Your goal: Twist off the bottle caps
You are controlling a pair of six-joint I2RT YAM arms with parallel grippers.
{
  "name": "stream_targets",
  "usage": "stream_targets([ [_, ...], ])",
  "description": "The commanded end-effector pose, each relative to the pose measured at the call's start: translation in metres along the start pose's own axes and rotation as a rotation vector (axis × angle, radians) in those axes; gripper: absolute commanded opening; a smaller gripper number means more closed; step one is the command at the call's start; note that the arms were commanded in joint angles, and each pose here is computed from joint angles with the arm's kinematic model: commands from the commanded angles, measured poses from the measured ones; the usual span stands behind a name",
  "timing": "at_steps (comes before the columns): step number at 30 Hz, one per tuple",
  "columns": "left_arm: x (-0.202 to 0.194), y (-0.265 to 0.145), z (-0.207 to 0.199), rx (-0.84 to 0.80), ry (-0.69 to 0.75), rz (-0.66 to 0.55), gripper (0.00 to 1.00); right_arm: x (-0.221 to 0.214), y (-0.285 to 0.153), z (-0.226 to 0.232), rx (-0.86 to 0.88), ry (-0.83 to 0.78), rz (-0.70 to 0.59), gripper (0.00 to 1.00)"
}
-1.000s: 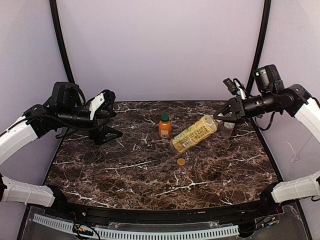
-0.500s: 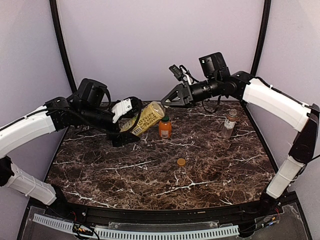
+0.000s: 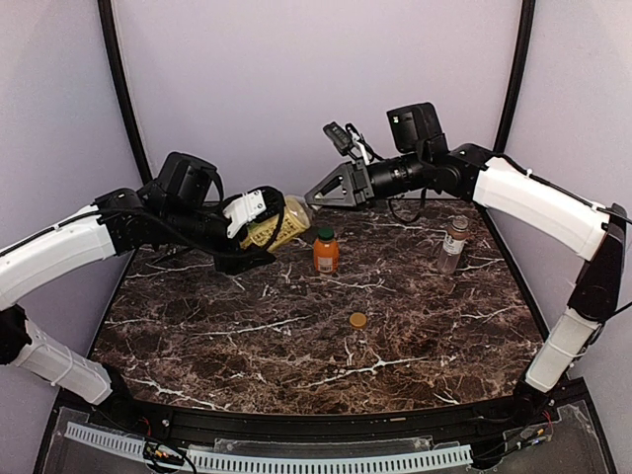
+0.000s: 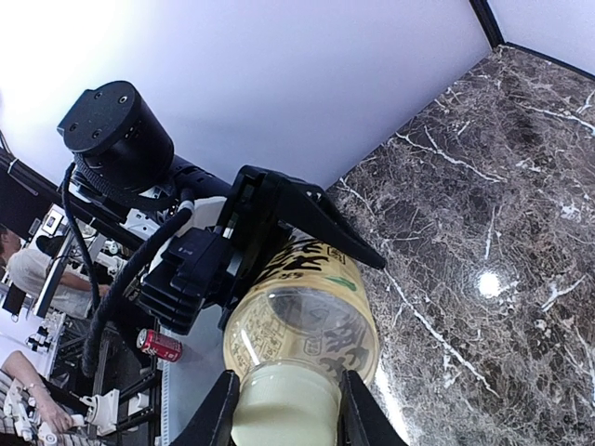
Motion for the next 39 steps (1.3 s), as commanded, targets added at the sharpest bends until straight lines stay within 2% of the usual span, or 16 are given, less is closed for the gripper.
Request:
stream_targets([
  [1,0.014,-0.010,0.001,-0.011,-0.012,-0.052,0.56,0.000,-0.002,0.009,0.014,-0.023,-0.022,0.00],
  [2,0.015,-0.011,0.001,-0.010,-0.014,-0.054,0.52,0.000,-0.002,0.008,-0.002,-0.023,-0.030,0.06],
  [4,0.014,-0.012,0.001,-0.004,-0.013,-0.052,0.49,0.000,-0.006,0.007,-0.040,-0.027,-0.053,0.46],
  [5,0.012,-0.012,0.002,0.007,-0.012,-0.044,0.49,0.000,-0.007,0.006,-0.057,-0.030,-0.063,0.61],
  [7,0.009,-0.012,0.002,0.028,-0.002,-0.037,0.48,0.002,-0.013,0.009,-0.088,-0.042,-0.092,0.74],
  [11,0.002,-0.014,0.005,0.095,0.053,-0.013,0.48,0.003,-0.018,0.007,-0.136,-0.021,-0.135,0.77],
  [14,-0.002,-0.015,0.011,0.188,0.125,0.012,0.48,-0.001,-0.013,-0.002,-0.145,0.033,-0.138,0.75],
  [17,-0.003,-0.015,0.009,0.231,0.198,0.028,0.47,-0.002,-0.005,-0.006,-0.101,0.063,-0.121,0.69],
  [26,-0.006,-0.011,0.009,0.293,0.255,0.053,0.46,-0.008,0.009,-0.001,0.001,0.086,-0.044,0.37],
  [31,-0.006,-0.011,0.009,0.302,0.257,0.052,0.46,-0.013,0.011,-0.003,0.009,0.096,-0.032,0.25],
  [34,-0.005,-0.010,0.009,0.300,0.258,0.052,0.46,-0.014,0.012,-0.003,0.021,0.094,-0.020,0.08],
  [35,-0.005,-0.010,0.009,0.298,0.256,0.052,0.46,-0.015,0.013,-0.002,0.036,0.087,-0.010,0.02],
  [37,-0.006,-0.010,0.007,0.286,0.248,0.051,0.44,-0.017,0.014,0.003,0.070,0.032,0.014,0.00],
  [39,-0.006,-0.011,0.002,0.239,0.228,0.045,0.43,-0.021,0.014,0.013,0.100,-0.089,0.048,0.00],
])
Point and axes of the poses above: each gripper's point midway between its finger pads, its own y axis out along the fingers, its own z axis along the line the jaws close on, x = y × z, the point moved 7 cm from there along -y, back along the fingers, and after that the axes turned 3 degrees about y, right-handed, at the moved point
